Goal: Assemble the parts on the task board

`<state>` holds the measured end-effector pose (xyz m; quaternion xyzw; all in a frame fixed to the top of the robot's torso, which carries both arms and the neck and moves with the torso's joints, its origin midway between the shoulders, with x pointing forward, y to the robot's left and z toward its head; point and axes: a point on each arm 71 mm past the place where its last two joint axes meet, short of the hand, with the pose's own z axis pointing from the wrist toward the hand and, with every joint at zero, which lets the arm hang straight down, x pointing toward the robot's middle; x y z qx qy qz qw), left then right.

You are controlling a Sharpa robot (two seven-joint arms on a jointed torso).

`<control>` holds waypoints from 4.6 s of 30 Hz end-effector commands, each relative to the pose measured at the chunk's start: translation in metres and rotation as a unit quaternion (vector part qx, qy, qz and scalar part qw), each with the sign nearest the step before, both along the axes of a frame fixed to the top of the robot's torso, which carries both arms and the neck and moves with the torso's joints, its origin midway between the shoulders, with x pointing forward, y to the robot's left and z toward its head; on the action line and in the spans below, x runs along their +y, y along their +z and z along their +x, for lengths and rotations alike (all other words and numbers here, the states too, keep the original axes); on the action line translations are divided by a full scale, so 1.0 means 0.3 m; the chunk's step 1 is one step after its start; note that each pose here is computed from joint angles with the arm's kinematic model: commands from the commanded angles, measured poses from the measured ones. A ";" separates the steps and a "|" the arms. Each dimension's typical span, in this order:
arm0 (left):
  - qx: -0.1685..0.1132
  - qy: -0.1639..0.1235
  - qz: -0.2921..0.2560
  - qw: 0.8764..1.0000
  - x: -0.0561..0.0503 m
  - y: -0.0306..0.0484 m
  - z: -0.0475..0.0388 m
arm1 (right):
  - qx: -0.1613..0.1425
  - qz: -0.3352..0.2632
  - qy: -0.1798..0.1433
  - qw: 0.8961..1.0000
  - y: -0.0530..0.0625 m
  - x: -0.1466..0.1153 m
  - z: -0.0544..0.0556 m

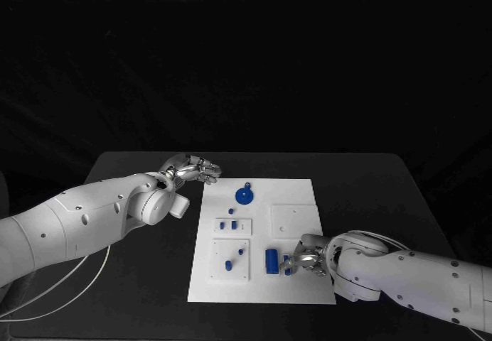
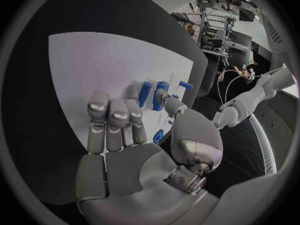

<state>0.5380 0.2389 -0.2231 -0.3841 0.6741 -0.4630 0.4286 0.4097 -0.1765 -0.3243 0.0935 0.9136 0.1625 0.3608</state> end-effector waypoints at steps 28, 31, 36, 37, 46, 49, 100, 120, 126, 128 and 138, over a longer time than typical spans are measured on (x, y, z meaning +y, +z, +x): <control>0.001 -0.006 -0.004 1.000 -0.001 0.002 -0.002 | 0.028 0.021 0.019 0.999 -0.012 -0.026 -0.018; 0.001 -0.006 -0.004 1.000 -0.001 0.002 -0.001 | 0.025 0.017 0.019 0.999 -0.012 -0.025 -0.016; 0.001 -0.006 -0.004 1.000 -0.001 0.002 -0.001 | 0.025 0.015 0.014 0.999 -0.014 -0.023 -0.013; 0.001 -0.006 -0.004 1.000 -0.002 0.002 -0.001 | 0.025 0.014 0.013 1.000 -0.014 -0.024 -0.012; 0.001 -0.006 -0.004 1.000 -0.001 0.002 -0.001 | 0.016 0.006 0.004 1.000 -0.026 -0.020 0.002; 0.001 -0.006 -0.004 1.000 -0.001 0.002 -0.001 | 0.019 0.001 0.003 1.000 -0.039 -0.021 0.001; -0.015 0.053 -0.044 0.998 0.055 0.021 0.028 | -0.102 0.310 -0.117 0.938 0.231 -0.211 0.360; -0.049 0.086 -0.132 0.986 0.095 0.101 0.102 | -0.161 0.447 -0.176 0.862 0.339 -0.220 0.551; -0.041 0.090 -0.109 0.989 0.090 0.085 0.090 | -0.161 0.423 -0.189 0.871 0.329 -0.223 0.543; -0.042 0.093 -0.111 0.989 0.078 0.077 0.078 | -0.165 0.429 -0.191 0.867 0.329 -0.215 0.534; -0.063 0.125 -0.127 0.982 -0.055 0.012 -0.085 | -0.205 0.487 -0.232 0.817 0.327 -0.134 0.402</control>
